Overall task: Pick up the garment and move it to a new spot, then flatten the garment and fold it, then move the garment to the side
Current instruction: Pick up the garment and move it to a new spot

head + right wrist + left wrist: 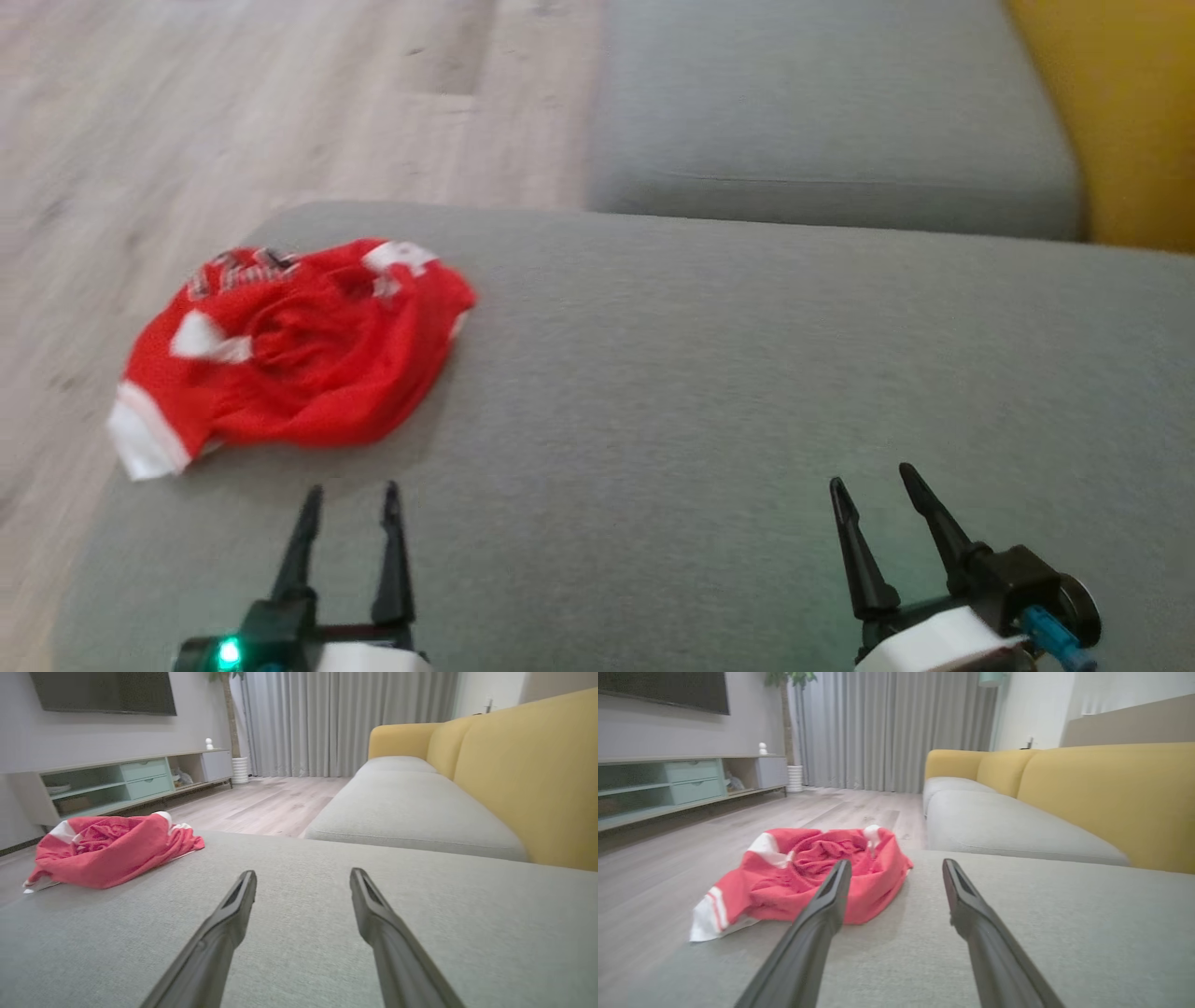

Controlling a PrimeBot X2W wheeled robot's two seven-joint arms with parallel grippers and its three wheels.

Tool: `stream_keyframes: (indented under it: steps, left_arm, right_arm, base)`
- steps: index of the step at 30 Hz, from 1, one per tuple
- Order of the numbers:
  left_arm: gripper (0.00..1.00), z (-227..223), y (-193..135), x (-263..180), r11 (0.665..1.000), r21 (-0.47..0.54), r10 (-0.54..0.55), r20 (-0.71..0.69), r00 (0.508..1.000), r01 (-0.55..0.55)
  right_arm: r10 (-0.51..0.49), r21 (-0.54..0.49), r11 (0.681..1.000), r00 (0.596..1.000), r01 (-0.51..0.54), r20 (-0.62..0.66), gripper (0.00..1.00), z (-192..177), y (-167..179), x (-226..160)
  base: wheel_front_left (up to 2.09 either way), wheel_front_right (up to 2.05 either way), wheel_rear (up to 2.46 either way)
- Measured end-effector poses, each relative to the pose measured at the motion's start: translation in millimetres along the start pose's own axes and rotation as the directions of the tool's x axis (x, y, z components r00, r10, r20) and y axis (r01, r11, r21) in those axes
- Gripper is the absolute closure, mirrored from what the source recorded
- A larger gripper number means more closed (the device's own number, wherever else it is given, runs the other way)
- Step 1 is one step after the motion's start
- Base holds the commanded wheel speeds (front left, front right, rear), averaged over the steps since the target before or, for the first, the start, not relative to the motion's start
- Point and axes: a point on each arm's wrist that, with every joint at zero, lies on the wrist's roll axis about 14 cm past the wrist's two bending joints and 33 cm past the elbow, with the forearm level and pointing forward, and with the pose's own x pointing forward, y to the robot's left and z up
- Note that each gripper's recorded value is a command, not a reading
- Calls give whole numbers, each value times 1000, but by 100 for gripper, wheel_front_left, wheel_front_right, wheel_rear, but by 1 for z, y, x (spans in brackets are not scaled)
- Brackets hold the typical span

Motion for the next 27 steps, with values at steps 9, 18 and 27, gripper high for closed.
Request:
stream_keyframes:
  steps: [9, 18, 27]
  left_arm:
    - [0, 6, 83, -38, 960, 11, 280, 22, 960, -280]
    - [0, 36, 138, -66, 886, 36, 456, 108, 883, -462]
    - [0, 84, 148, -4, 886, 133, 411, 219, 885, -445]
  right_arm:
    - [175, -11, 984, 984, -176, -20, 0, -3, 47, 34]
    - [240, -14, 970, 969, -241, -53, 0, -14, 62, 59]
    - [246, -68, 967, 969, -246, -9, 0, -11, 52, 106]
  base:
    - [0, 0, 0]
    - [0, 0, 0]
    - [0, 0, 0]
